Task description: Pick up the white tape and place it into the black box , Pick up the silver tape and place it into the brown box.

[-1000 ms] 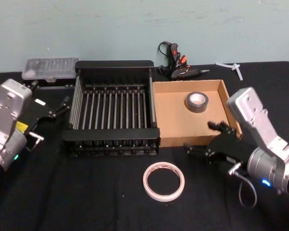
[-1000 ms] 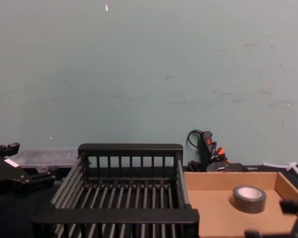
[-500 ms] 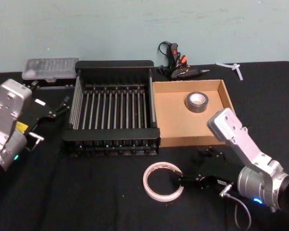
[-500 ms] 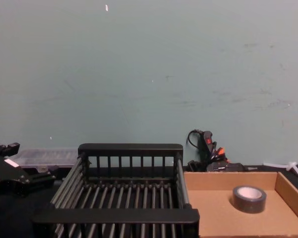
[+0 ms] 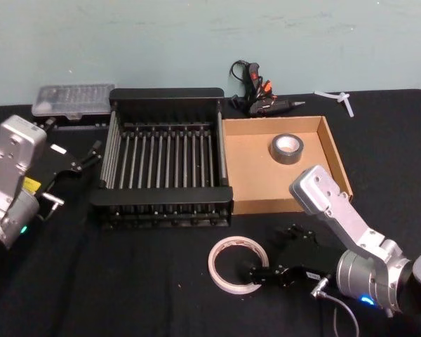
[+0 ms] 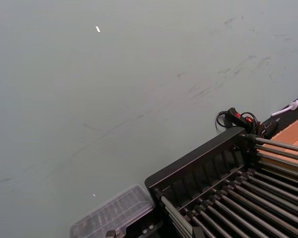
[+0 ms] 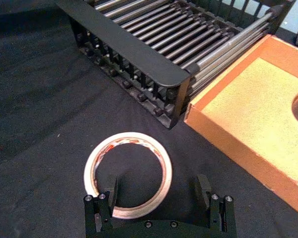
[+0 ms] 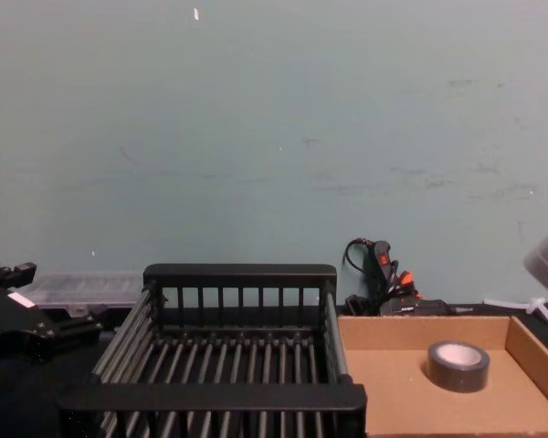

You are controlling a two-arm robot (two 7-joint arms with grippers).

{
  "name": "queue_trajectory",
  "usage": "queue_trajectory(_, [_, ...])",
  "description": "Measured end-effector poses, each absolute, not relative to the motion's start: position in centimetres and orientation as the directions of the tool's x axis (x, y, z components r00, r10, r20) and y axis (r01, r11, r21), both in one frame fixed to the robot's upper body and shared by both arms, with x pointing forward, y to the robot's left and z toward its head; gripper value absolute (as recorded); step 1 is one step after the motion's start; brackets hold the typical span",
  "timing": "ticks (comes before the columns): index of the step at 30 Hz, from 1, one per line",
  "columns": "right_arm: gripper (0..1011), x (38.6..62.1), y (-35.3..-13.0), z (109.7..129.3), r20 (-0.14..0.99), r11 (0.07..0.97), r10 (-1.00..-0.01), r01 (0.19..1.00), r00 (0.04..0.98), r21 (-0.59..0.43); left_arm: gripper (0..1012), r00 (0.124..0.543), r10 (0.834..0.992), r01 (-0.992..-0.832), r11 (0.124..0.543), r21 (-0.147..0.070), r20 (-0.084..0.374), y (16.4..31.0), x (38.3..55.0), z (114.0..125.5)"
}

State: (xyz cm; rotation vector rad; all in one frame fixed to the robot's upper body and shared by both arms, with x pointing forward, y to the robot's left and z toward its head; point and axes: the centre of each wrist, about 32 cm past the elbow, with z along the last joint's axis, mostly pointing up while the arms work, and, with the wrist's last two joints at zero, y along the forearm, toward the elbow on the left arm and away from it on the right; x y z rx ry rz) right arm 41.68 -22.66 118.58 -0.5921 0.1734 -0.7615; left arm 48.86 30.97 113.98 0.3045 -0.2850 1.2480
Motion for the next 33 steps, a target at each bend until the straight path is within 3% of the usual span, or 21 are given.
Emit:
queue_trajectory(19, [1000,41.2,-22.0,117.9,0.037,0.575,-0.675,0.557,0.737,-0.599,1001,0.292,0.880,-0.955,0.287,0.070,0.374,31.0,48.9,114.0])
queue_trajectory(33, [1000,42.3,-21.9,117.8,0.047,0.559,-0.696,0.582,0.716,-0.590,1002,0.292,0.880,-0.955,0.287,0.070,0.374,31.0,48.9,114.0])
